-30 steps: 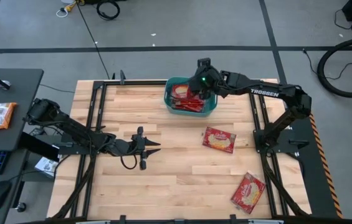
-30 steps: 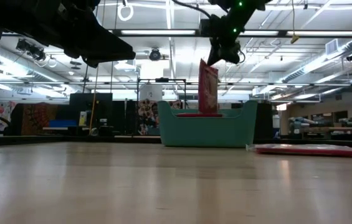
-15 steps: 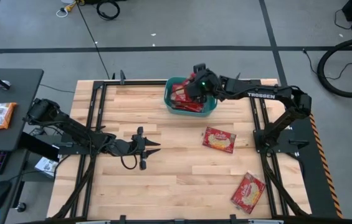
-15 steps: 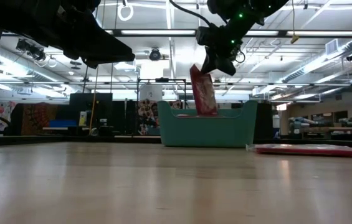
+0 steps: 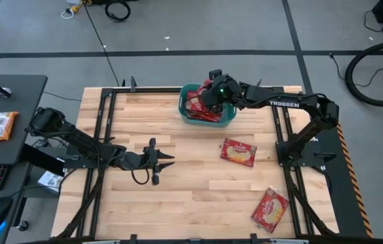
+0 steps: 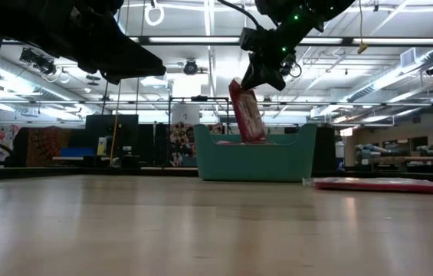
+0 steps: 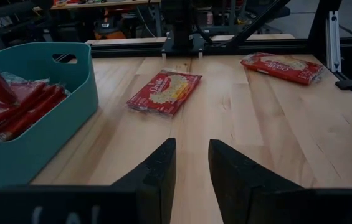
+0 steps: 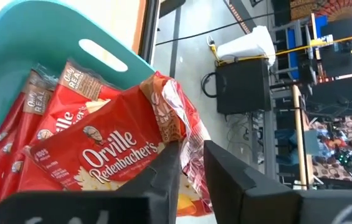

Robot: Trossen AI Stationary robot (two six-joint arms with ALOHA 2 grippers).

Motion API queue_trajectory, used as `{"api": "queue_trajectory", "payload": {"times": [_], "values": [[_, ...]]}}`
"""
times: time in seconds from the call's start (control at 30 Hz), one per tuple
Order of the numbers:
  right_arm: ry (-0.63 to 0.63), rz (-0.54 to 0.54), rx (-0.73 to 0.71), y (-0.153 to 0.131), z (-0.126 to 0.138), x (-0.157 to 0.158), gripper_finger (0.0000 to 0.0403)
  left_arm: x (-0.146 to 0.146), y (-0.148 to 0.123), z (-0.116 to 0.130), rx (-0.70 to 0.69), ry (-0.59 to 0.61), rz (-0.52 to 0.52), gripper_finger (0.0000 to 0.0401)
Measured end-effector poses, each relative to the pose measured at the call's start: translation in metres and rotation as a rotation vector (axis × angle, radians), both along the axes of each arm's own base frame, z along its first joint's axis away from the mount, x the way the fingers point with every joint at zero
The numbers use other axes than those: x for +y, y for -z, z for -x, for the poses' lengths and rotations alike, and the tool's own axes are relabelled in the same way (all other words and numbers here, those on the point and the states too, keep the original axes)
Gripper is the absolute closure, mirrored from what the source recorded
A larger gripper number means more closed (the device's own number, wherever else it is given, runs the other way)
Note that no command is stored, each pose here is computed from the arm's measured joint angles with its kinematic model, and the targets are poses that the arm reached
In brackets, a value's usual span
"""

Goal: Sort popcorn bags into baskets
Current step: Put the bottom left red popcorn bag into the blue bin

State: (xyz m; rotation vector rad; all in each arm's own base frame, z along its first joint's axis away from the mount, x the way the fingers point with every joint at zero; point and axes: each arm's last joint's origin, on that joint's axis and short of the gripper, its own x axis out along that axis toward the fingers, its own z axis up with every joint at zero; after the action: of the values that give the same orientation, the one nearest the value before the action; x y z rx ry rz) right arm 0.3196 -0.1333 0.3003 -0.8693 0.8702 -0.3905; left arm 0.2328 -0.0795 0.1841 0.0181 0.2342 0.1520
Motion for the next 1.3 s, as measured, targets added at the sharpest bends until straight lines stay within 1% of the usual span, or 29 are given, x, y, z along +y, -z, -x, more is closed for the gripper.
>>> {"api": "queue_trajectory", "payload": {"times": [0.13,0.27,0.63,0.77,1.07,1.3], "values": [[0.004,-0.025,-0.022,0.0000,0.0001,-0.0010,0.0323,0.0000,-0.0001,0.0000,0.000,0.000,0.000,0.0300],[-0.029,-0.071,-0.068,-0.0009,-0.0009,-0.0022,0.0323,0.0000,-0.0001,0.0000,0.000,0.000,0.000,0.0300],[-0.028,-0.081,-0.076,-0.0009,0.0003,-0.0058,0.0320,0.0001,0.0006,0.0002,0.007,0.000,-0.003,0.0300],[-0.034,-0.084,-0.076,-0.0008,0.0002,-0.0056,0.0304,0.0001,0.0006,0.0002,0.007,0.000,-0.003,0.0300],[-0.017,-0.074,-0.072,-0.0009,0.0006,-0.0062,0.0248,0.0001,0.0006,0.0002,0.007,0.000,-0.003,0.0300],[-0.024,-0.056,-0.063,-0.0014,0.0004,-0.0064,0.0232,0.0001,0.0006,0.0002,0.007,0.000,-0.003,0.0300]]}}
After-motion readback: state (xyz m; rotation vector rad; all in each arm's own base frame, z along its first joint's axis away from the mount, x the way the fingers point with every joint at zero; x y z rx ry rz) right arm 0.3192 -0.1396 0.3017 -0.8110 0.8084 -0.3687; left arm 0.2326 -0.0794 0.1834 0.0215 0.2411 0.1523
